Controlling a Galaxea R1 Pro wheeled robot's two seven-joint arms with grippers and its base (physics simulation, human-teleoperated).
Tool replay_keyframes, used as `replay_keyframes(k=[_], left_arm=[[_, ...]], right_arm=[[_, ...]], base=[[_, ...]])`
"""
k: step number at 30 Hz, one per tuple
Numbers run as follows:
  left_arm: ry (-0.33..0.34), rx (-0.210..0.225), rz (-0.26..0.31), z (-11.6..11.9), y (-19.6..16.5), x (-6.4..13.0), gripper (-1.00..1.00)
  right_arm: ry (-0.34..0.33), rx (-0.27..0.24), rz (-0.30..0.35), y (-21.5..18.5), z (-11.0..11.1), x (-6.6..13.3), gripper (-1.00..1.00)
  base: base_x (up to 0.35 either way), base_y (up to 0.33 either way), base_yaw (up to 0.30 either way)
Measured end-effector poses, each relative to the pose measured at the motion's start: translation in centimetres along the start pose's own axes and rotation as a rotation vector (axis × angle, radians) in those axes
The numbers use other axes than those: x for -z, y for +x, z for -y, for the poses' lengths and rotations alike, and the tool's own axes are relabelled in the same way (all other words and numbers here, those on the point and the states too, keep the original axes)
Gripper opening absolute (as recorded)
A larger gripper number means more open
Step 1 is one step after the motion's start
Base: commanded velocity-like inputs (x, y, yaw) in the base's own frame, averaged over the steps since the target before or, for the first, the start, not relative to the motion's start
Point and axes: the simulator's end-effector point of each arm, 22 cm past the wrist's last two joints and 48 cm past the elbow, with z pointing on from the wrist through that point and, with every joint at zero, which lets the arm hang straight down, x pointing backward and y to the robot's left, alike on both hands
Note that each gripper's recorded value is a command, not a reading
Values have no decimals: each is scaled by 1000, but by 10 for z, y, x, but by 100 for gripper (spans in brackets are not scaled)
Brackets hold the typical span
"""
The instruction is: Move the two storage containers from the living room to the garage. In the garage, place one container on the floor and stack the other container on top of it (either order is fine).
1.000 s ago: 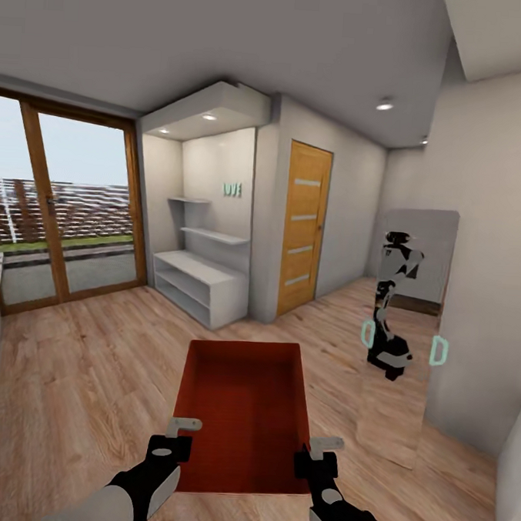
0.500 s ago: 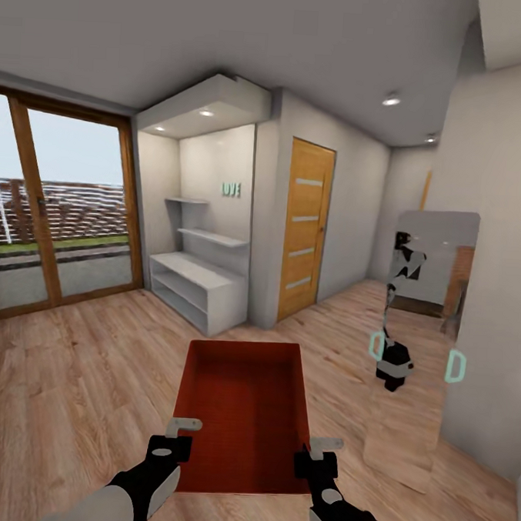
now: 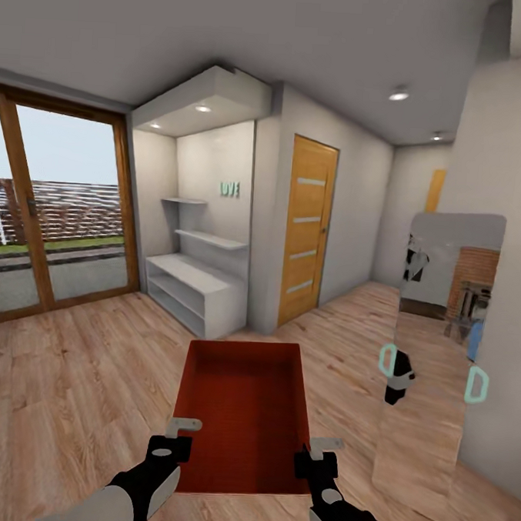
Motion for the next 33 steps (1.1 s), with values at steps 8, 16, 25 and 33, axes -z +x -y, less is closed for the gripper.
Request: replay_keyframes(k=[8, 16, 25, 33], left_arm=[[0, 0, 1, 0, 0, 0, -100], [0, -1, 2, 0, -1, 0, -100], [1, -2, 3, 0, -1, 0, -100], [1, -2, 3, 0, -1, 0, -100]], right_arm=[[0, 0, 0, 0, 0, 0, -100], [1, -2, 1, 0, 0, 0, -100], [2, -3, 3, -1, 0, 0, -100], [2, -3, 3, -1, 0, 0, -100]], base=[[321, 0, 0], [321, 0, -2], [321, 0, -169], [321, 13, -246]])
